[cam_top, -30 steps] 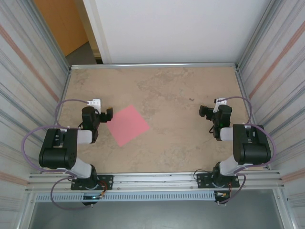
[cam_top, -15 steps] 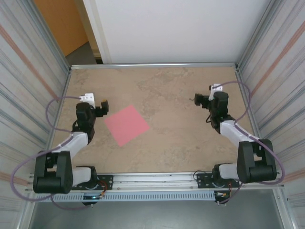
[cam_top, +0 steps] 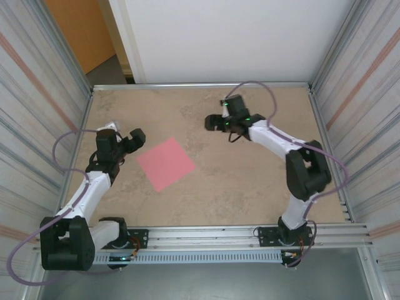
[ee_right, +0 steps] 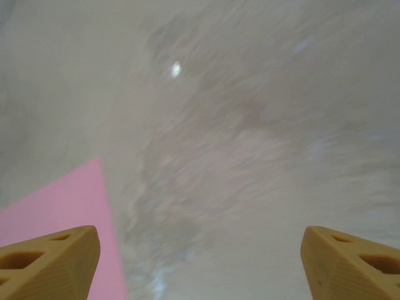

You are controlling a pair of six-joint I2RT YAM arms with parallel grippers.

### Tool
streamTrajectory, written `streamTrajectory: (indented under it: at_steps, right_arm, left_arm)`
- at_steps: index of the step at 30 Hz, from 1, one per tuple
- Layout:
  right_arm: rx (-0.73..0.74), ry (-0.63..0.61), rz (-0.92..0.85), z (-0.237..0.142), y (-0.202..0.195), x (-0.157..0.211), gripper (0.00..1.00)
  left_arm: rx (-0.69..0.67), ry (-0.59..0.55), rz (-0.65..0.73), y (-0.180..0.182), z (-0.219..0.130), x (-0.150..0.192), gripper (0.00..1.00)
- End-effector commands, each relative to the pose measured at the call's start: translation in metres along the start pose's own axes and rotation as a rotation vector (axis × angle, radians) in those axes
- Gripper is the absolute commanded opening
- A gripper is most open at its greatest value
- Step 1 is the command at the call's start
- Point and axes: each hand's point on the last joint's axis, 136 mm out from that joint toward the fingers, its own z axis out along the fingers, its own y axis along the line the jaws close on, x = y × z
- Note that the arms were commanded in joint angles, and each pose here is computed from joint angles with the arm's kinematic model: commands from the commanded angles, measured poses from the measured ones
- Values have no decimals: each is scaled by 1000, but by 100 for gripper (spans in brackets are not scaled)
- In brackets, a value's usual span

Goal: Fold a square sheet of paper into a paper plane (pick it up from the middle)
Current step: Move the square sheet of paper to the center of the table.

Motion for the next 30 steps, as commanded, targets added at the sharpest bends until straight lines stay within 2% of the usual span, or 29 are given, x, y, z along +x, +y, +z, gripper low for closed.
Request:
streamTrajectory:
  at_steps: [1,3,8,12,16,17,22,27,30]
  right_arm:
    - [-118,183,29,25,51,44,74]
    - [-137,236,-5,42,74,59,63]
    - [-174,334,-67,76,111,88,45]
    - [-171,386,-107,98,125,102,36]
    - [-137,425,-107,118,119,113,34]
    - [-144,407,-112,120,125,104,34]
    - [-89,430,-109,131,109,109,34]
    - [26,431,-15,131,70,108,33]
    - [136,434,96,125,25,113,34]
  left_arm:
    - [3,61,-78,2,1,13,98]
    - [-7,66,-79,3,2,13,98]
    - [-9,72,-77,5,5,13,95]
    - [-5,85,-76,3,6,14,93]
    - [-2,94,-80,3,6,16,91]
    - [-2,99,-81,3,6,17,90]
    - [11,115,-86,1,8,20,87]
    - [31,143,-100,-3,13,23,83]
    - [51,180,-112,-8,18,28,80]
